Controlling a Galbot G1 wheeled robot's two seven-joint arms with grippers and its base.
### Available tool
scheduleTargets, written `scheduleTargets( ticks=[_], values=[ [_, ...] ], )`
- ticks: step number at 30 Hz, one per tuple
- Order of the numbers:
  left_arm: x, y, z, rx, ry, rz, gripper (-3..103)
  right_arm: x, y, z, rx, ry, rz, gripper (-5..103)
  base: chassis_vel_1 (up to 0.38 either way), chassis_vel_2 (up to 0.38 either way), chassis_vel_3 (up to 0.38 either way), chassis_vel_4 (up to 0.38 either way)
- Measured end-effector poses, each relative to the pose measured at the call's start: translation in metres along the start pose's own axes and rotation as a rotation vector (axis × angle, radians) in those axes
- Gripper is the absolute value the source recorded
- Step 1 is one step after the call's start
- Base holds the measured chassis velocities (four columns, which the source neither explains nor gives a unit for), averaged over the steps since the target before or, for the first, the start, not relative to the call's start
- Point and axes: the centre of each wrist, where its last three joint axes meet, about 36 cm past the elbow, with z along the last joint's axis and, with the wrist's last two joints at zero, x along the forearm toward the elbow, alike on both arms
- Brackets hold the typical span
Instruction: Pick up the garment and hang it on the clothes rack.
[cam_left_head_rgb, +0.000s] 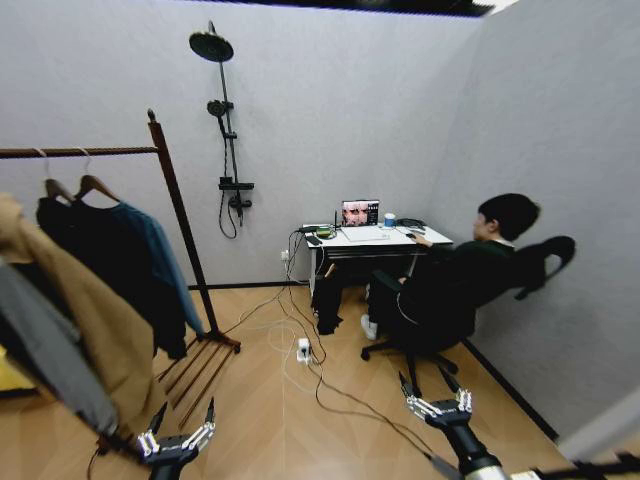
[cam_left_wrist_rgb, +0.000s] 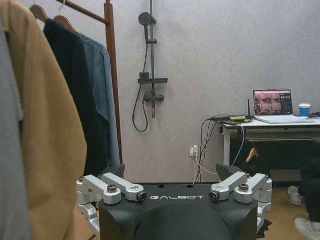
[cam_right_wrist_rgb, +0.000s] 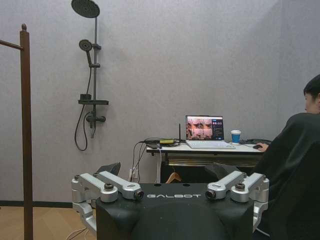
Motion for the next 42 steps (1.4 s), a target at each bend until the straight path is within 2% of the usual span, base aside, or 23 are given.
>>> scheduleTargets(
  ticks=[24,42],
  values=[
    [0.0001,0.0,0.0001,0.0,0.0,0.0,100,0.0,0.0,0.0,0.0,0.0,0.0,100,0.339,-0.33,-0.341,0.335],
    [0.0,0.0,0.0,0.0,0.0,0.0,100,-0.0001,0.0,0.0,0.0,0.0,0.0,100,-0.015,0.02,-0.001,0.014]
  ],
)
